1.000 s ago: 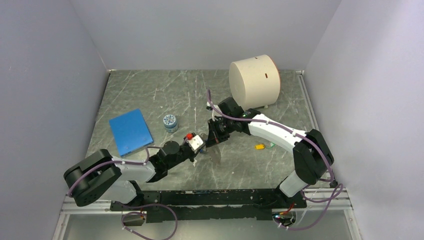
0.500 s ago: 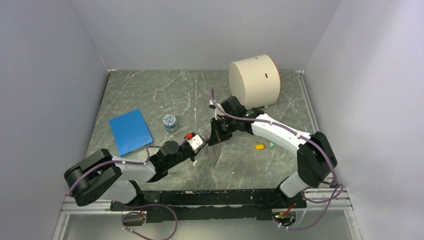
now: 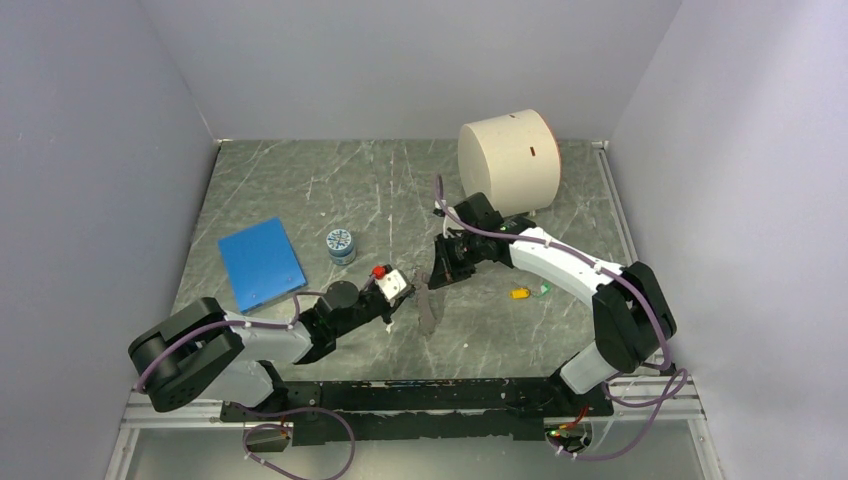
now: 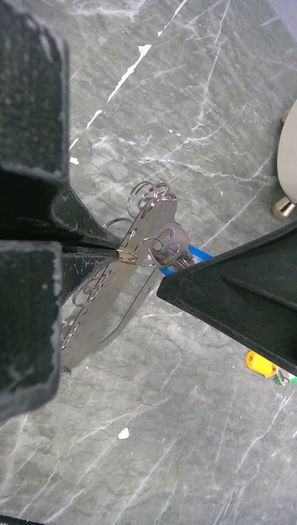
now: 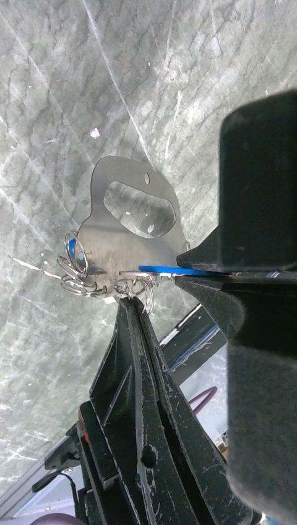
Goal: Remove the keys from the keyring
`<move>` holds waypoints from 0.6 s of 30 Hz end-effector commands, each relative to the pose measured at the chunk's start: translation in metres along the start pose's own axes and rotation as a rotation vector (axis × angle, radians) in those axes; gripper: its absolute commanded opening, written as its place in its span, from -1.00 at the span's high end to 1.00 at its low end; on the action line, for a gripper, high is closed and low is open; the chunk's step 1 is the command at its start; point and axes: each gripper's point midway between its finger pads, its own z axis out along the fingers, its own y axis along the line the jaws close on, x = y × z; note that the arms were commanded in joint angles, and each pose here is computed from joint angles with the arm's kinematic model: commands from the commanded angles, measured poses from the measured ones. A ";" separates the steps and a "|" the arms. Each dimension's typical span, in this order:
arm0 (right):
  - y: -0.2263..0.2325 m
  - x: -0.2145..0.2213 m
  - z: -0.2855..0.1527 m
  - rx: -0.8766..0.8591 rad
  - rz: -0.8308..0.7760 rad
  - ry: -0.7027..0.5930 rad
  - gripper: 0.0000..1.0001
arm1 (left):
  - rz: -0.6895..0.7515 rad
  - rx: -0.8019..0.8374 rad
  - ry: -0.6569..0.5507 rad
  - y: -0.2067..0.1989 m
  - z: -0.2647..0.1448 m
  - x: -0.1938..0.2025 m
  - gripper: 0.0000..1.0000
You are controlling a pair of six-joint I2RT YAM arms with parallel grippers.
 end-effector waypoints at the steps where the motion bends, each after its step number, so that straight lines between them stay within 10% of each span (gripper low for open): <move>1: -0.019 -0.011 0.000 0.049 -0.003 -0.054 1.00 | -0.029 -0.013 -0.017 0.001 -0.002 -0.002 0.95; 18: -0.005 0.021 0.030 -0.001 -0.020 0.062 1.00 | -0.080 -0.050 -0.069 0.005 0.000 -0.002 0.95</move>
